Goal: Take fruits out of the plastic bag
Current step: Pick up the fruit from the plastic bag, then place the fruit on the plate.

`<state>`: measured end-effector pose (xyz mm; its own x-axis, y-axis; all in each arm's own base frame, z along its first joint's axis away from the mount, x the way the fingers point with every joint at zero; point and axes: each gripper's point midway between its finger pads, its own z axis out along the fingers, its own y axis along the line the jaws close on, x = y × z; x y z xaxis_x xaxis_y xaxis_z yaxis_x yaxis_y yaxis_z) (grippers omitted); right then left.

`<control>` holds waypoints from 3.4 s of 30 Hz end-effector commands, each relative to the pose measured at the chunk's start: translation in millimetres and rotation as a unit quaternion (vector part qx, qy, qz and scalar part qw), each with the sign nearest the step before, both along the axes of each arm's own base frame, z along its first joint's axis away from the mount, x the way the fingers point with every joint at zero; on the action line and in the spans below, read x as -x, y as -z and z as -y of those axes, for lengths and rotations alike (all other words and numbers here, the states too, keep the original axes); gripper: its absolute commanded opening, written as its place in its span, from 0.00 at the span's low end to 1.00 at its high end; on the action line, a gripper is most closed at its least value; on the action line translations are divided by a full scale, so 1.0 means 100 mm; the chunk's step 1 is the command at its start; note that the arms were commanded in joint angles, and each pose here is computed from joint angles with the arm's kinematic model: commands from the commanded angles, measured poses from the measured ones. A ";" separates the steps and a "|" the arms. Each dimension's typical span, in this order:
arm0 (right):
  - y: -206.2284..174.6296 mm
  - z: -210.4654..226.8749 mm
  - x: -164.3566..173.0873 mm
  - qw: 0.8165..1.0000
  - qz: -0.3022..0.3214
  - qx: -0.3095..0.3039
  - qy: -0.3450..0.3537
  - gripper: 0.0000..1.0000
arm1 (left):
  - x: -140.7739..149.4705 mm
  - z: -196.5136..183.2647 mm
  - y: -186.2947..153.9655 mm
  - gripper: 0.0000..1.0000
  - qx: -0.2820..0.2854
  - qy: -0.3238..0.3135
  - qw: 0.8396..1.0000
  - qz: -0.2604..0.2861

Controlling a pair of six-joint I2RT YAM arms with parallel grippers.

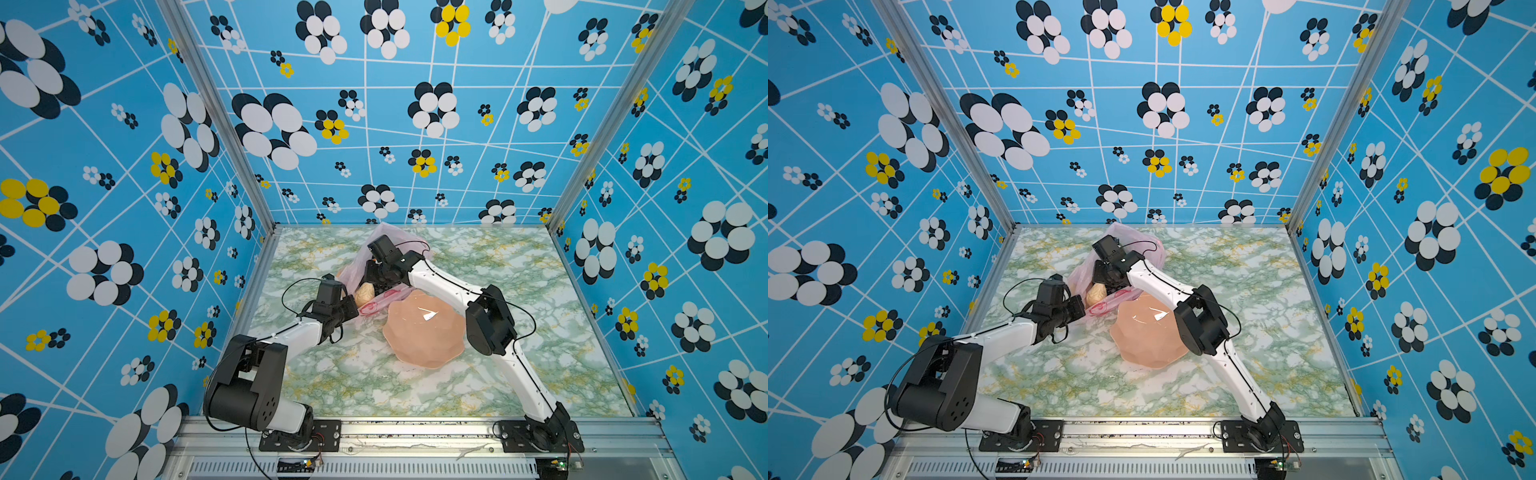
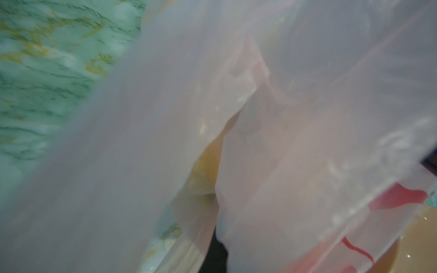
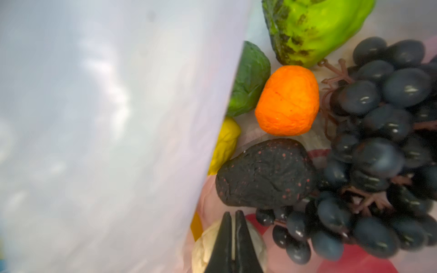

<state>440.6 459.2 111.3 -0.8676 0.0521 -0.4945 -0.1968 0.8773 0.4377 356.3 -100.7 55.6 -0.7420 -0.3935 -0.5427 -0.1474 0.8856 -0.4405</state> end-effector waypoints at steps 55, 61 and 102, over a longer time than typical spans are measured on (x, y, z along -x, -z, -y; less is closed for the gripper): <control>-0.13 1.67 1.02 0.958 0.151 0.239 0.041 0.00 | 0.00 -0.10 -0.03 0.00 0.002 -0.009 1.000 -0.003; -0.07 1.75 0.98 0.960 0.137 0.237 0.054 0.01 | 0.00 -0.10 -0.04 0.00 0.003 -0.009 1.000 -0.002; -0.64 0.87 0.88 0.965 0.155 0.165 -0.131 0.64 | 0.00 -0.11 -0.09 0.00 0.007 -0.010 1.000 0.008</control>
